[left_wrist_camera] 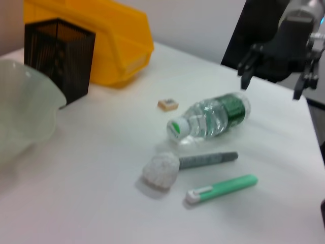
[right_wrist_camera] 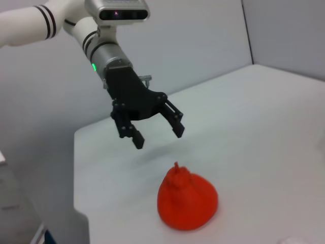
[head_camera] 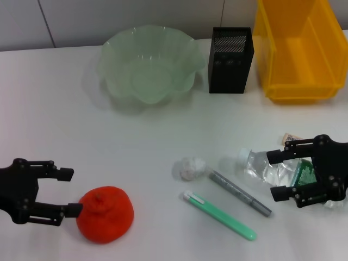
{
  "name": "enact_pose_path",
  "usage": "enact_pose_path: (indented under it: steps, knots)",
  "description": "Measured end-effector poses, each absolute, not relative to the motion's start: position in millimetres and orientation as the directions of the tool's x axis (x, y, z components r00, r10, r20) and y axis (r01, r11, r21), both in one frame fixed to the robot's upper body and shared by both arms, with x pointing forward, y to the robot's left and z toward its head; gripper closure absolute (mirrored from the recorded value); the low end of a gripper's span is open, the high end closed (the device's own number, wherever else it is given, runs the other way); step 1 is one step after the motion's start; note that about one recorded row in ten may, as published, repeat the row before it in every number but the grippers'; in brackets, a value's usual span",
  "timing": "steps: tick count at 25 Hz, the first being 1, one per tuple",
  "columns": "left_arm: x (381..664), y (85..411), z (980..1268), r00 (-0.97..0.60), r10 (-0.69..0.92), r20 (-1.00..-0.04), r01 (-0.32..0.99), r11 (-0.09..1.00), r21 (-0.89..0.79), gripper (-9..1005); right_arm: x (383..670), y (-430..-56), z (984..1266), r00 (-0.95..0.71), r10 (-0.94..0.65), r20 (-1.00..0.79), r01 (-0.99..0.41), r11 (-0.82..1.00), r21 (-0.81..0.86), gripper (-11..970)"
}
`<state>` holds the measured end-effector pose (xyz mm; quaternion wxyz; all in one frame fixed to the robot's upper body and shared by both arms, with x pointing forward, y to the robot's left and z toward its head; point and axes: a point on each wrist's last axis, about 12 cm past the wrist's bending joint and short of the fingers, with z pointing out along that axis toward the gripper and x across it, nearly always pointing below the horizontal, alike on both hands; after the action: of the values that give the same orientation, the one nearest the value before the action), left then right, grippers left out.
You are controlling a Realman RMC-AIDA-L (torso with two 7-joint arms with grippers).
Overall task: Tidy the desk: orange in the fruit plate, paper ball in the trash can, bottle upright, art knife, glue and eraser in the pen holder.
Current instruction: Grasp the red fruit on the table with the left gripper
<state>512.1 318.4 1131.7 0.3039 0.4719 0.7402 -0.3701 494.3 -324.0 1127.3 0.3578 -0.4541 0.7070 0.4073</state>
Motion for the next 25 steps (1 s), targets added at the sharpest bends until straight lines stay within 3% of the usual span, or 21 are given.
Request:
enact_pose_path:
  steps: [11,25]
  knots:
    - [508,310,1103,-0.368,0.475,-0.799,0.925,0.276,-0.262,231,508,-308,1139,-0.32,-0.474,-0.82,-0.947,0.198,0.254,187]
    - [511,298,1078,-0.355,0.469,-0.809,0.927,0.284,-0.243,254,511,-300,1137,-0.313,-0.491,-0.813,-0.949,0.182,0.256,191]
